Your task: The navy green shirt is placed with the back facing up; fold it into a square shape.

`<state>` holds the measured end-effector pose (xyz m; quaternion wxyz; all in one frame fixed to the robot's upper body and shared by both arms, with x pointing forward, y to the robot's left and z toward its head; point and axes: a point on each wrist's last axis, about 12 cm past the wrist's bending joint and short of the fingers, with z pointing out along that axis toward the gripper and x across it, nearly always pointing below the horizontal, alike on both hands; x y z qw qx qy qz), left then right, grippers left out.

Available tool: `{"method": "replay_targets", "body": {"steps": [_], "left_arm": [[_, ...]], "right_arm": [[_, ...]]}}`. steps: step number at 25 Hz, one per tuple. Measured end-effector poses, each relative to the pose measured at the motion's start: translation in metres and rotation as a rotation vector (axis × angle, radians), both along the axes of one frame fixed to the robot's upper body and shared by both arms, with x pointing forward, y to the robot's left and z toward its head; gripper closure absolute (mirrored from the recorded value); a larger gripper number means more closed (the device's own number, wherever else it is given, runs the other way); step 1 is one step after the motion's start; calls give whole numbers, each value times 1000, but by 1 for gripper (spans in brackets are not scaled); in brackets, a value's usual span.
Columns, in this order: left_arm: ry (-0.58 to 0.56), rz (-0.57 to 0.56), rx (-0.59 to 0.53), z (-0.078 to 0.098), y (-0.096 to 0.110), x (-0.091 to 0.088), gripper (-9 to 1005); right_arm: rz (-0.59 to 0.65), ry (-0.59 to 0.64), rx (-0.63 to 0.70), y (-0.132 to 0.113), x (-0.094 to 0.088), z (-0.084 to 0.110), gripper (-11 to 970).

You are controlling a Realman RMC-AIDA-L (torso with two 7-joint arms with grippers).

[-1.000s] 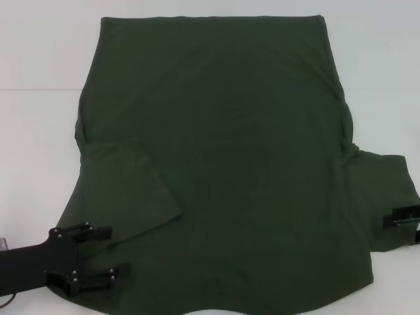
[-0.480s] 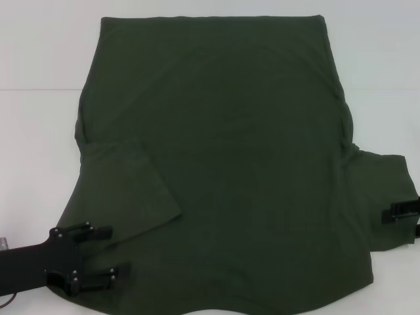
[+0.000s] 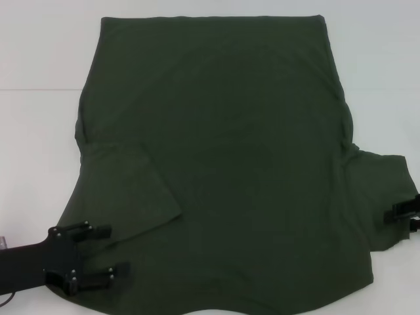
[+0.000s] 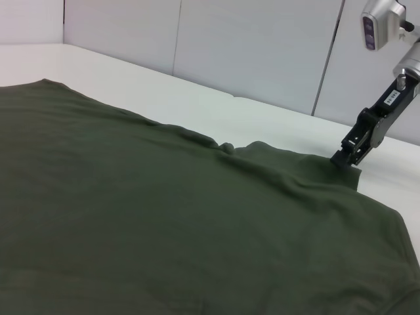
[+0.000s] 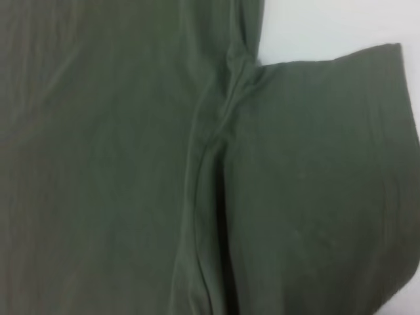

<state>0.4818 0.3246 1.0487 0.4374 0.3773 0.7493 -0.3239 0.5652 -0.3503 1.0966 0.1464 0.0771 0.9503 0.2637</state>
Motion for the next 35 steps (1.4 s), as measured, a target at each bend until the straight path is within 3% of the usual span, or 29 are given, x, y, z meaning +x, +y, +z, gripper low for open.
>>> {"method": "replay_targets", "body": {"steps": [18, 23, 35], "left_arm": [[4, 8, -3, 1, 1, 0, 171], [3, 8, -7, 2, 1, 0, 171], [2, 11, -12, 2, 2, 0, 172]], "right_arm": [[26, 2, -31, 1, 2, 1, 879], [38, 2, -38, 2, 3, 1, 949], [34, -34, -35, -12, -1, 5, 949]]}}
